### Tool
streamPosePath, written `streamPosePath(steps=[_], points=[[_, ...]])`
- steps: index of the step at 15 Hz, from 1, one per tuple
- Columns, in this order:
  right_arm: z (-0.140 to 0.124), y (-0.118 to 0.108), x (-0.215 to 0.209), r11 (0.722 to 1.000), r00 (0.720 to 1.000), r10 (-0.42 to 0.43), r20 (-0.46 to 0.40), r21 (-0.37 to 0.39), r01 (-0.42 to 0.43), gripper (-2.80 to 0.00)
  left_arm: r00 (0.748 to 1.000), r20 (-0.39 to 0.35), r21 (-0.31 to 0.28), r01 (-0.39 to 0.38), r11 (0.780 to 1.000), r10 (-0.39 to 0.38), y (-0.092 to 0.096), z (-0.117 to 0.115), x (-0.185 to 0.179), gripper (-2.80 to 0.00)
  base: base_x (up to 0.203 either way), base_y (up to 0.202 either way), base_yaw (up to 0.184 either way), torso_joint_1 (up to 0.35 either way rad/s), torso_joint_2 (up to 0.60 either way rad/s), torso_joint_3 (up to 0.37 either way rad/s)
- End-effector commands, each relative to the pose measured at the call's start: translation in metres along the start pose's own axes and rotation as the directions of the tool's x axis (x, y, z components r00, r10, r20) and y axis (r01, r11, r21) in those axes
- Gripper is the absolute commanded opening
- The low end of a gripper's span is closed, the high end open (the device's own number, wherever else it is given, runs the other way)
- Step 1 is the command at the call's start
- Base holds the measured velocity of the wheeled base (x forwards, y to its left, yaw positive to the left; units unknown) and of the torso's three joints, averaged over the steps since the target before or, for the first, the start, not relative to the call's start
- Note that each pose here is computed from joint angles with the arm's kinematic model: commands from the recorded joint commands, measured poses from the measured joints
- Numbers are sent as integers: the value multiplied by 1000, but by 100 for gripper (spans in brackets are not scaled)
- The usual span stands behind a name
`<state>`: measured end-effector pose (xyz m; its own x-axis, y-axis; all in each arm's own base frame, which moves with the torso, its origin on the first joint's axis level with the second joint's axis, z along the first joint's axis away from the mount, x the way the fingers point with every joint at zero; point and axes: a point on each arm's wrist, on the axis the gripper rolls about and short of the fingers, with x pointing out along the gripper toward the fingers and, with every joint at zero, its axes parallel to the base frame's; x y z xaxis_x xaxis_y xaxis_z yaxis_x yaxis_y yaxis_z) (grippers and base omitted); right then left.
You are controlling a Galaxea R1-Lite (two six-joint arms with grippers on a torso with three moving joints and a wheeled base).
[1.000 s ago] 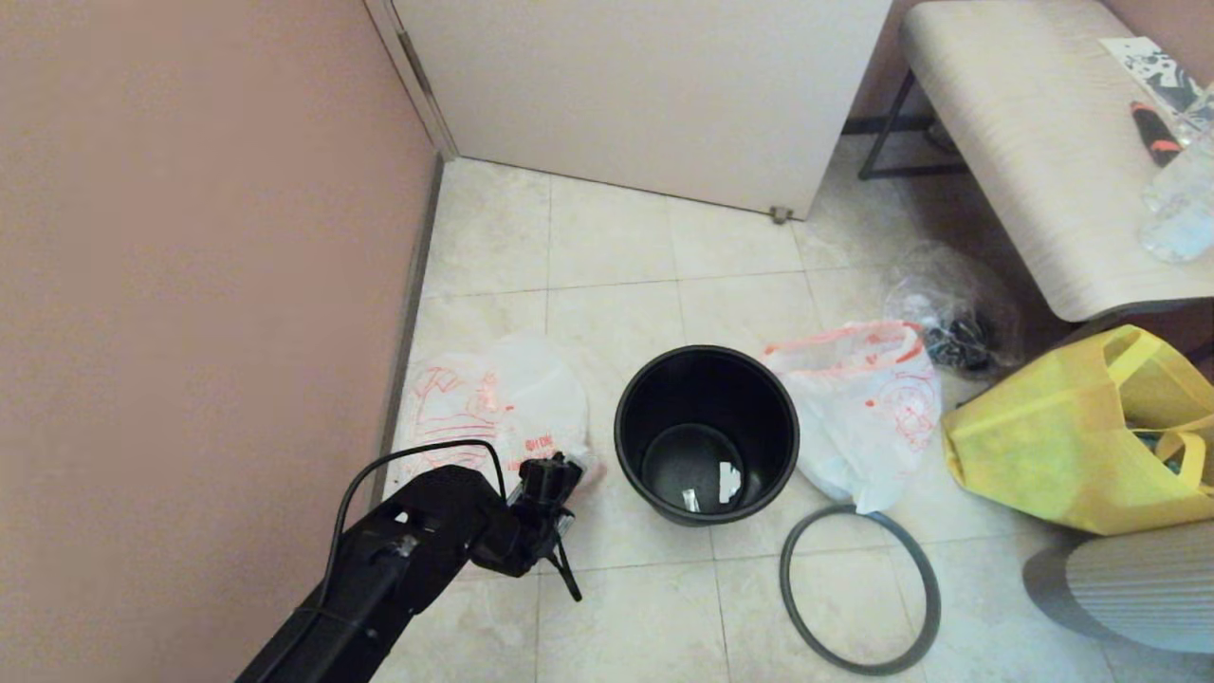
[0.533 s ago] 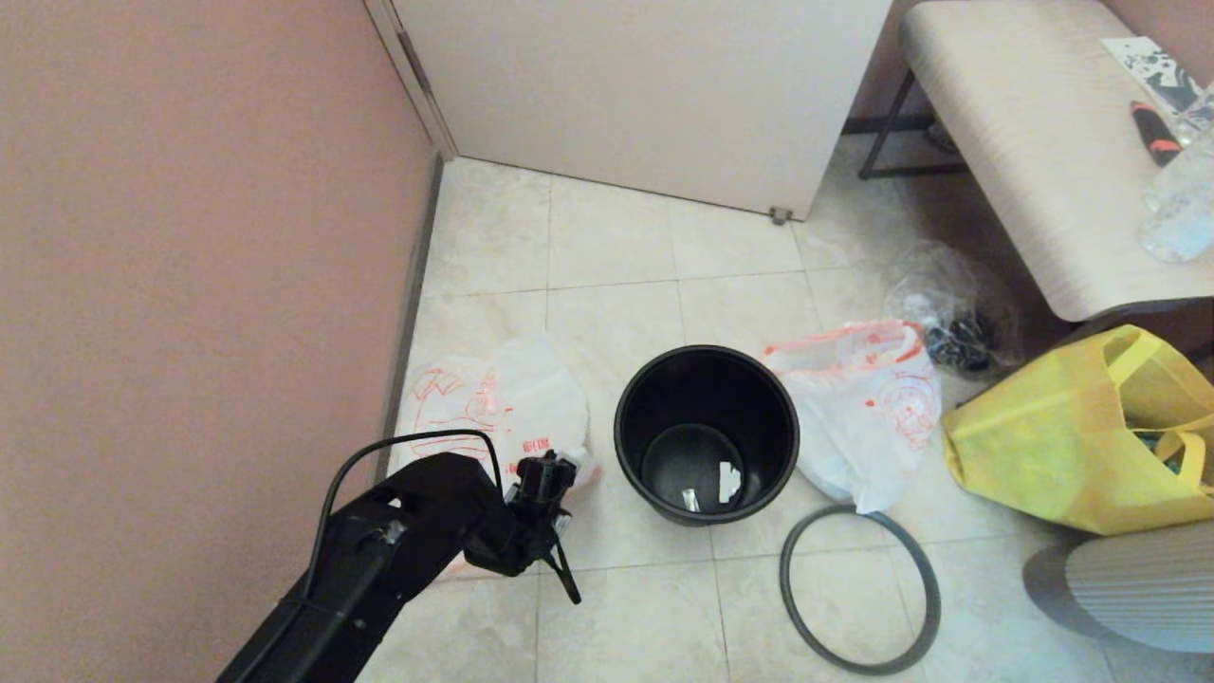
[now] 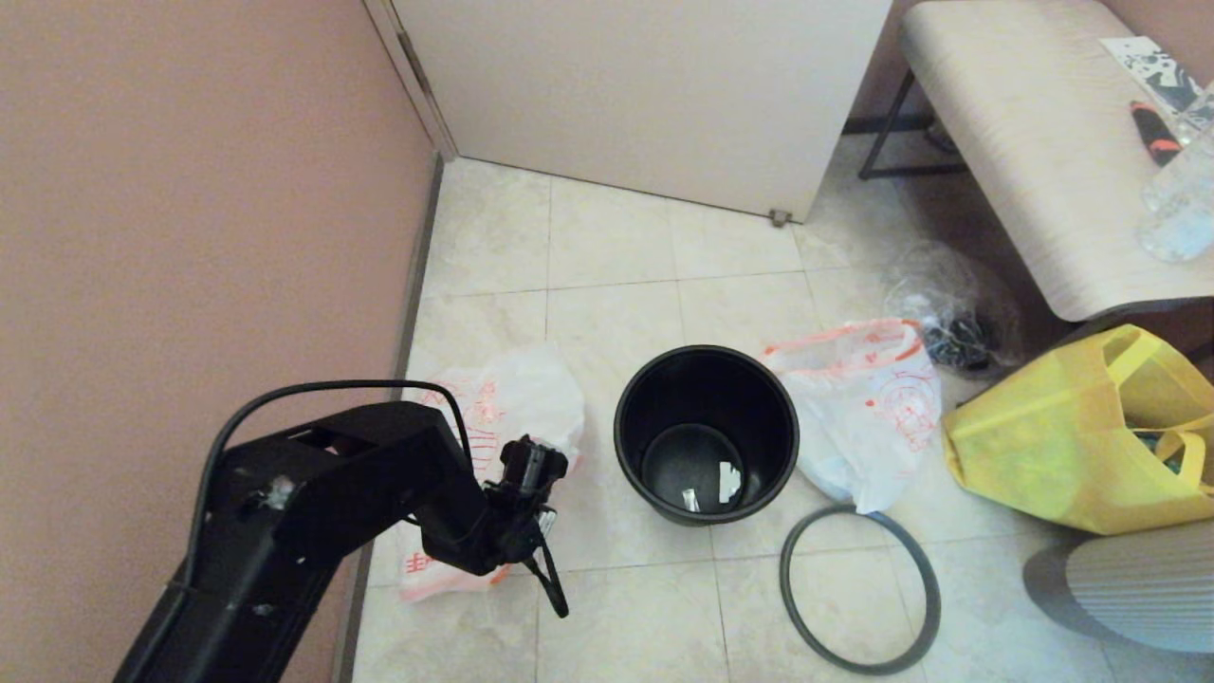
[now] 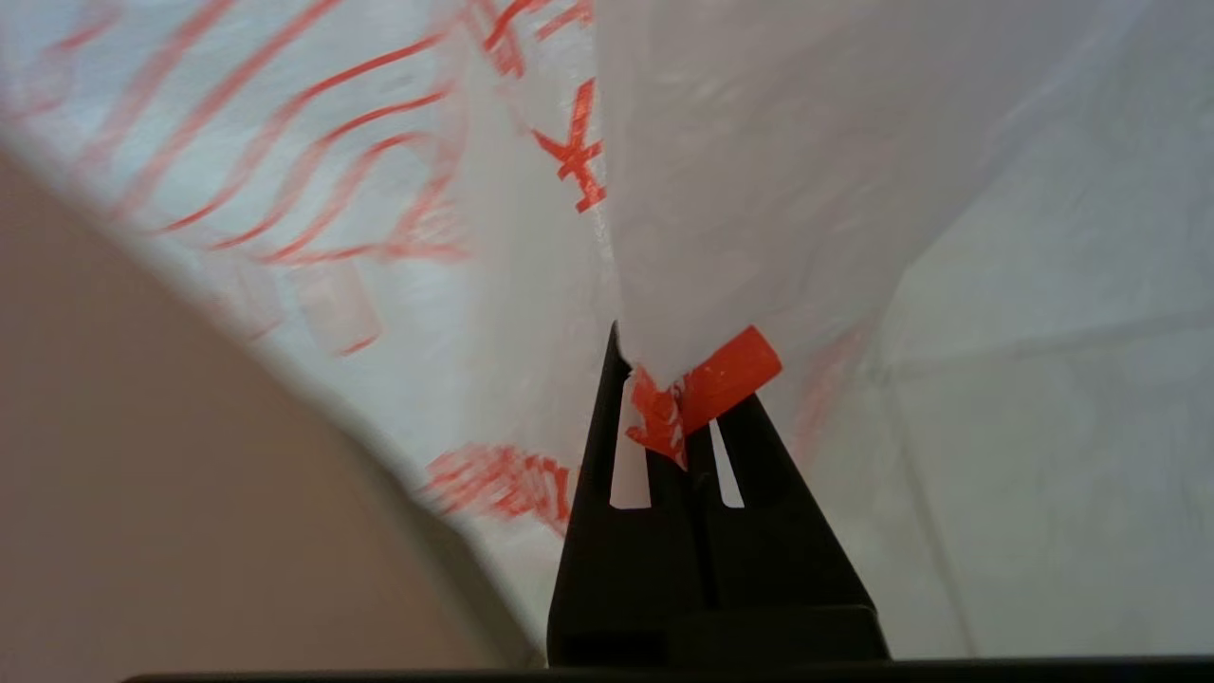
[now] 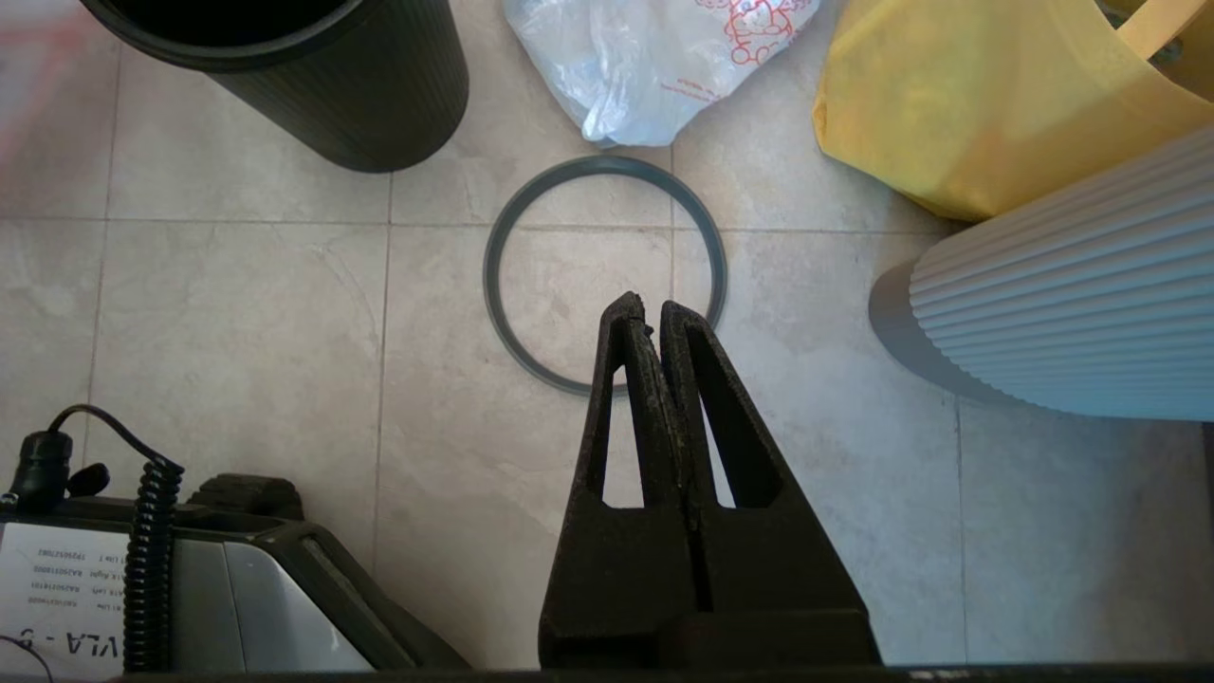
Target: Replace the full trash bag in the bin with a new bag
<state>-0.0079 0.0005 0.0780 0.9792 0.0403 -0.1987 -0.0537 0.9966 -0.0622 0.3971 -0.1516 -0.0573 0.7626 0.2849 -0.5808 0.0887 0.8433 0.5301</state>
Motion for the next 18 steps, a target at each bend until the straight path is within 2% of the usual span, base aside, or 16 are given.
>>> streamPosePath(steps=[1, 4, 5, 7, 9, 11, 14, 16, 18], points=[[0, 0, -1, 1000, 1000, -2, 15, 0, 2, -280, 999, 44, -41, -11, 999, 13, 26, 15, -37, -280, 0, 0, 0, 0, 0, 0], [0, 0, -1, 1000, 1000, -4, 19, 0, 4, -280, 998, 66, -95, -6, 995, 13, 58, 27, -83, -280, 0, 0, 0, 0, 0, 0], [0, 0, -1, 1000, 1000, -4, 19, 0, 4, -280, 998, 63, -115, 17, 993, -10, 72, 32, -104, -280, 0, 0, 0, 0, 0, 0], [0, 0, -1, 1000, 1000, -5, 14, 0, 5, -280, 994, 9, -134, 113, 984, -113, 92, 37, -146, -280, 0, 0, 0, 0, 0, 0], [0, 0, -1, 1000, 1000, -3, 5, 2, 3, -280, 972, -60, -169, 214, 962, -227, 108, 45, -187, -280, 0, 0, 0, 0, 0, 0], [0, 0, 2, 1000, 1000, 1, -22, 11, -1, -280, 938, -63, -226, 321, 920, -342, 125, 65, -227, -280, 0, 0, 0, 0, 0, 0], [1, 0, 3, 1000, 999, 2, -42, 13, -2, -280, 886, -75, -300, 418, 858, -458, 156, 89, -274, -280, 0, 0, 0, 0, 0, 0], [1, 0, 3, 1000, 999, 2, -42, 13, -2, -280, 833, -63, -342, 500, 796, -550, 178, 97, -306, -280, 0, 0, 0, 0, 0, 0], [1, 0, 4, 1000, 999, 4, -49, 13, -3, -280, 759, -36, -353, 599, 719, -650, 200, 97, -341, -280, 0, 0, 0, 0, 0, 0]])
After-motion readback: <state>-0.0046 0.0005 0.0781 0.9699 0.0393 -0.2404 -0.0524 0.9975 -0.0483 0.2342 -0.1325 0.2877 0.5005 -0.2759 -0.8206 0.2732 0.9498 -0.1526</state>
